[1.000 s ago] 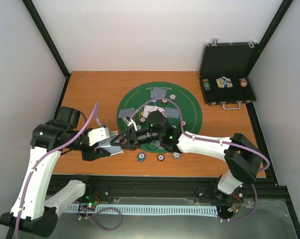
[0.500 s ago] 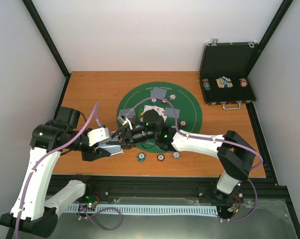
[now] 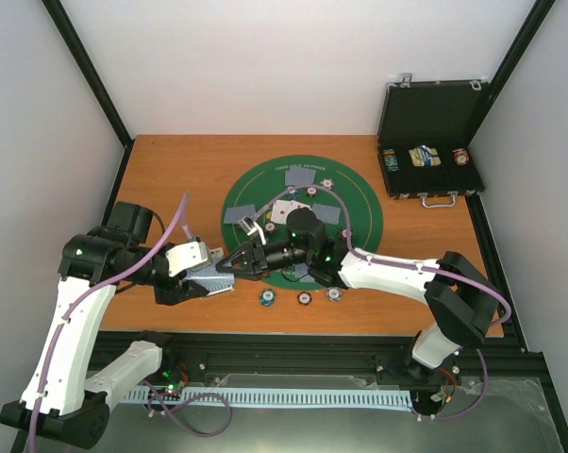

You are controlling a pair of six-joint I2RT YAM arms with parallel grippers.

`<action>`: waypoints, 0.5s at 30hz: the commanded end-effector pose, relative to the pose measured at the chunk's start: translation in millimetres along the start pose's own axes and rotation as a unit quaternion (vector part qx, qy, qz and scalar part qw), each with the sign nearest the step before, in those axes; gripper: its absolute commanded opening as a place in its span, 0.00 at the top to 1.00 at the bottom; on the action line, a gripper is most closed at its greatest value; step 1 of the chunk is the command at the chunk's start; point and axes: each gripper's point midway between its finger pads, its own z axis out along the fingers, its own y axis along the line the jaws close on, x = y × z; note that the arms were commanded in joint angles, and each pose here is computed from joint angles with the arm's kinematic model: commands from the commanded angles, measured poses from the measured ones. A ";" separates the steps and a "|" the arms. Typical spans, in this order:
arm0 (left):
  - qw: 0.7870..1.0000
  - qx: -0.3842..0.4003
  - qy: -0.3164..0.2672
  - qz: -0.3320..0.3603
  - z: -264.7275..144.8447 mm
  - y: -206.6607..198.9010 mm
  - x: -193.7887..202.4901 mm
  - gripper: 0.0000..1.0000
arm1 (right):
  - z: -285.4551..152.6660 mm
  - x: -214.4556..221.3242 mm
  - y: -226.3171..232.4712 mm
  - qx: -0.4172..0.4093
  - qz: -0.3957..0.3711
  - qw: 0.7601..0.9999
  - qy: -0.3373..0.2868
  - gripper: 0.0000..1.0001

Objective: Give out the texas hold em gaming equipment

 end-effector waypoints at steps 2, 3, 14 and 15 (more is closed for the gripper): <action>0.999 0.002 -0.049 0.021 -12.4 -7.3 -22.0 0.87 | -16.1 1.5 -33.0 0.057 0.039 0.998 -0.008 0.63; 0.999 0.002 -0.048 0.020 -12.1 -7.0 -21.8 0.87 | -16.7 1.3 -31.1 0.058 0.036 0.998 -0.009 0.66; 0.999 0.003 -0.046 0.020 -10.1 -6.3 -20.0 0.87 | -31.1 -7.3 -18.2 0.067 0.026 0.997 -0.027 0.97; 0.999 0.003 -0.045 0.019 -9.8 -6.1 -19.4 0.87 | -33.3 -8.7 -16.9 0.067 0.025 0.997 -0.031 0.97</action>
